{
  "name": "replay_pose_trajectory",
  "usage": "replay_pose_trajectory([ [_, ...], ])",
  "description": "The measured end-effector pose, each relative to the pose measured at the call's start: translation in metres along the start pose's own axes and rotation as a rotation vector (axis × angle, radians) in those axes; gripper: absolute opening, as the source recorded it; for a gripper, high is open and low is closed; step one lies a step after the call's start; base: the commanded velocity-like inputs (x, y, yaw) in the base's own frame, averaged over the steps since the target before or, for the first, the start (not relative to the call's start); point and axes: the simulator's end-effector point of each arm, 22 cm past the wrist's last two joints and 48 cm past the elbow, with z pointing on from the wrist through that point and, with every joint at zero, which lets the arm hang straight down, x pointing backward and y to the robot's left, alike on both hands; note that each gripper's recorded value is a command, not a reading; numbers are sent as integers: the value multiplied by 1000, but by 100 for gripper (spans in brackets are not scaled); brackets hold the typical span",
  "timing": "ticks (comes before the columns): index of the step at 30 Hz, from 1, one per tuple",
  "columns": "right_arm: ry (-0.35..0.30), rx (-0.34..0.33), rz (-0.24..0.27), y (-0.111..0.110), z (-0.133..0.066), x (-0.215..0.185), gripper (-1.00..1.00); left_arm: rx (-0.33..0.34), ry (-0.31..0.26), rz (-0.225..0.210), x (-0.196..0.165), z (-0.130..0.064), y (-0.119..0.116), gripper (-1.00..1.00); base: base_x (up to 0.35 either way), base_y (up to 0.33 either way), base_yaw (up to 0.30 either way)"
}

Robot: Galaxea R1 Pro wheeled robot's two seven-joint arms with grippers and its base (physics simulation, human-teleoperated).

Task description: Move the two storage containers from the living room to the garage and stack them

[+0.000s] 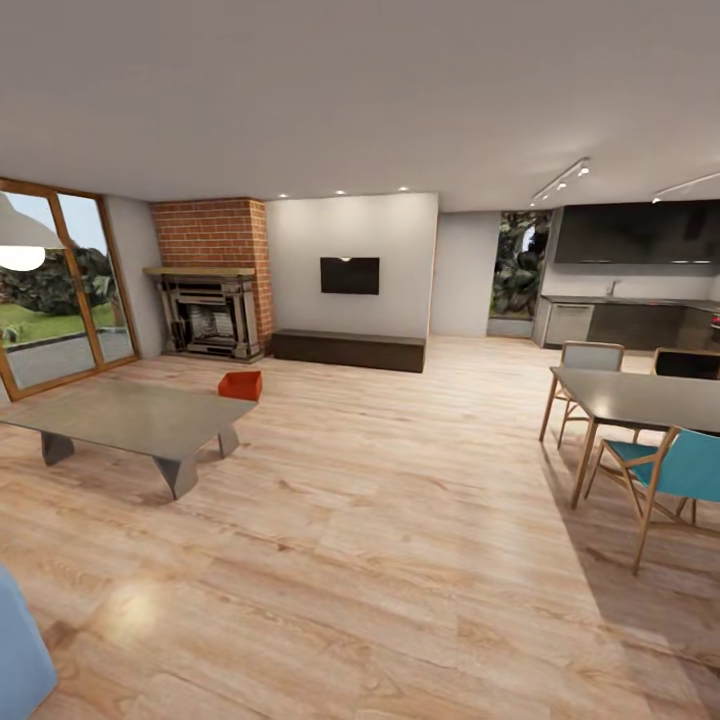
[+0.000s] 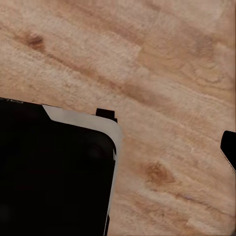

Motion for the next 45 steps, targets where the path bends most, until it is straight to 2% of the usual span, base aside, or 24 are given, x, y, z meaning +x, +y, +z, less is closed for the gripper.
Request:
replay_pose_trajectory([
  [45,2,2,-2,-2,0,1,100,0,1,1,0,0,0,100,323,0,0],
])
